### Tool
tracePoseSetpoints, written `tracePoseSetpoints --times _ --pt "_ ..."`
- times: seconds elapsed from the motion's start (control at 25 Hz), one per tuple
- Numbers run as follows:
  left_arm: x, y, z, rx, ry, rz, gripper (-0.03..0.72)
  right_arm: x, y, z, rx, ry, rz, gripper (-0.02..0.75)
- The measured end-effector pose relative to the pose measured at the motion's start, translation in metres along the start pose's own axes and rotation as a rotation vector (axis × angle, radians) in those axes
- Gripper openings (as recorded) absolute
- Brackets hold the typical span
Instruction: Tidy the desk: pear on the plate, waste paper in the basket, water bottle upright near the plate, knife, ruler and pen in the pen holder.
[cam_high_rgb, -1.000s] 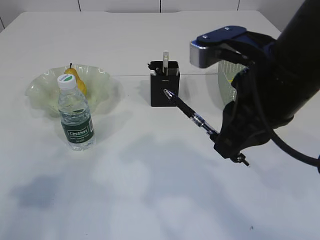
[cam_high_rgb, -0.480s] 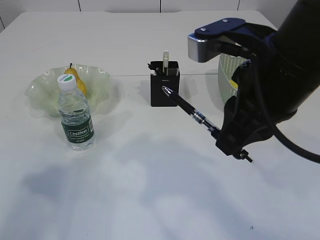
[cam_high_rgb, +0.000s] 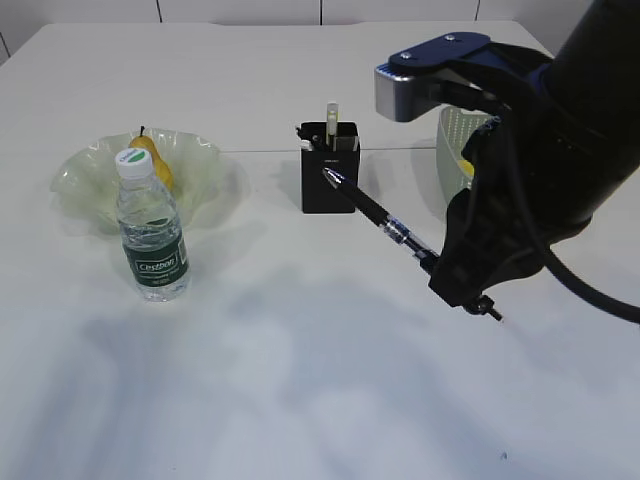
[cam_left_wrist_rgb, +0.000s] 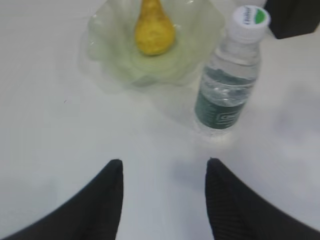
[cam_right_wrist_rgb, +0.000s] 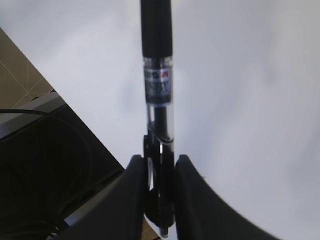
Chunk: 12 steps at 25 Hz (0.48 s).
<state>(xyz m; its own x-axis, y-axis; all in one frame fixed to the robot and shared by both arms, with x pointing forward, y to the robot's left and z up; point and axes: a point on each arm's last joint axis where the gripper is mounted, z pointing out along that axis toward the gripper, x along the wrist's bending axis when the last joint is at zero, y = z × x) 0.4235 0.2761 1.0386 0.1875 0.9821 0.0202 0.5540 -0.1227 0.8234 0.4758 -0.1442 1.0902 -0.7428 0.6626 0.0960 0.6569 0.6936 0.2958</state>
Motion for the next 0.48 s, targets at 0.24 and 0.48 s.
tracePoseSetpoints --times 0.24,0.48 --pt "-0.034 -0.010 0.006 -0.189 -0.108 0.168 0.374 -0.001 0.000 0.000 0.003 -0.008 -0.003 0.105" --pt "-0.055 -0.006 0.001 -0.284 -0.185 0.358 0.374 -0.002 -0.001 0.000 0.007 -0.018 -0.009 0.105"
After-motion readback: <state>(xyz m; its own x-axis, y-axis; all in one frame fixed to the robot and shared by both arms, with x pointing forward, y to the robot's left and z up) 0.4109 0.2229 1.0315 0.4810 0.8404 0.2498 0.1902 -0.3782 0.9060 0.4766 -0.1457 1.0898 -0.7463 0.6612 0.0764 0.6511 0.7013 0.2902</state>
